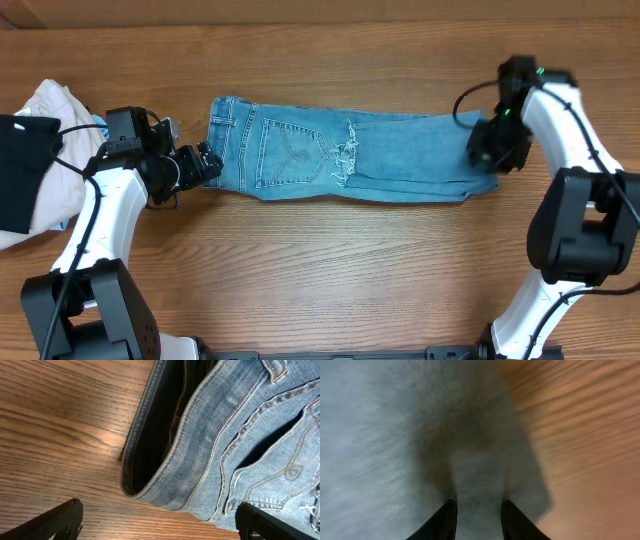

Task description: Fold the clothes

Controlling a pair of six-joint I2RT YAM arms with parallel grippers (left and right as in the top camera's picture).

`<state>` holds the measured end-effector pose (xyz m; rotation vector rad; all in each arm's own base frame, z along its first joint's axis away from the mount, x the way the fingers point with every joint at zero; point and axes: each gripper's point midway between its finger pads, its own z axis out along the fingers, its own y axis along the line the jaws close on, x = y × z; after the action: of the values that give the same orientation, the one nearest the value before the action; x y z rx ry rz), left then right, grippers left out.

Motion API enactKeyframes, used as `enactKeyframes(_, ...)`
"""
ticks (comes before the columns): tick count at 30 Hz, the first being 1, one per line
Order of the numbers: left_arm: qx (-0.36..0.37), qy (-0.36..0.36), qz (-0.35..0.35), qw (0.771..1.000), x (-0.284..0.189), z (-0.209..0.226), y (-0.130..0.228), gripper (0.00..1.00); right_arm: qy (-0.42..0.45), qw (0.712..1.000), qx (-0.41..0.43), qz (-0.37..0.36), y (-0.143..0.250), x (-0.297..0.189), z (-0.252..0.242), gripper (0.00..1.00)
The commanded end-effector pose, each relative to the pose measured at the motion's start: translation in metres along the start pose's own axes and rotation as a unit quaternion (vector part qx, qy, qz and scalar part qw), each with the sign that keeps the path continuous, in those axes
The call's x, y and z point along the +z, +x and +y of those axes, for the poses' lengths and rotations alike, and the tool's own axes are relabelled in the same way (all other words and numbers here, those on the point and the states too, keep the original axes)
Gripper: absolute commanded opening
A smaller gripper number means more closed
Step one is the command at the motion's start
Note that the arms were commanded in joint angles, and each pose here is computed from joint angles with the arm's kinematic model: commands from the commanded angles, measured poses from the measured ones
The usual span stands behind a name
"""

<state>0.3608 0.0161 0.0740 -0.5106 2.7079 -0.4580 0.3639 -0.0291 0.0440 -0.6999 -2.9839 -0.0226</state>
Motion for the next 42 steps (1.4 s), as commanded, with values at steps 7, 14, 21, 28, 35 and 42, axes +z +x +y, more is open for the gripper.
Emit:
enactKeyframes(7,0.005,0.014,-0.019,1.0,-0.012,-0.012,-0.009,1.0,-0.033,0.999,-0.01,0.019,0.024,0.038,0.005,0.32)
enactKeyframes(14,0.044,0.03,-0.039,0.998,-0.017,-0.021,-0.022,1.0,-0.058,0.997,-0.015,-0.047,-0.009,-0.039,0.019,0.33)
enactKeyframes(21,0.165,0.082,-0.076,0.98,-0.037,-0.051,-0.046,1.0,-0.082,0.989,-0.038,-0.113,-0.021,-0.114,0.027,0.37)
enactKeyframes(28,0.183,0.134,-0.067,0.972,-0.02,-0.064,-0.047,1.0,-0.076,0.99,-0.052,-0.102,-0.014,-0.115,0.024,0.38)
enactKeyframes(35,0.159,0.14,-0.049,0.976,0.019,-0.061,-0.05,1.0,-0.075,0.991,-0.052,-0.1,-0.013,-0.115,0.024,0.38)
enactKeyframes(42,0.131,0.131,-0.012,0.983,0.057,-0.044,-0.04,1.0,-0.075,0.991,-0.051,-0.098,-0.012,-0.115,0.023,0.38)
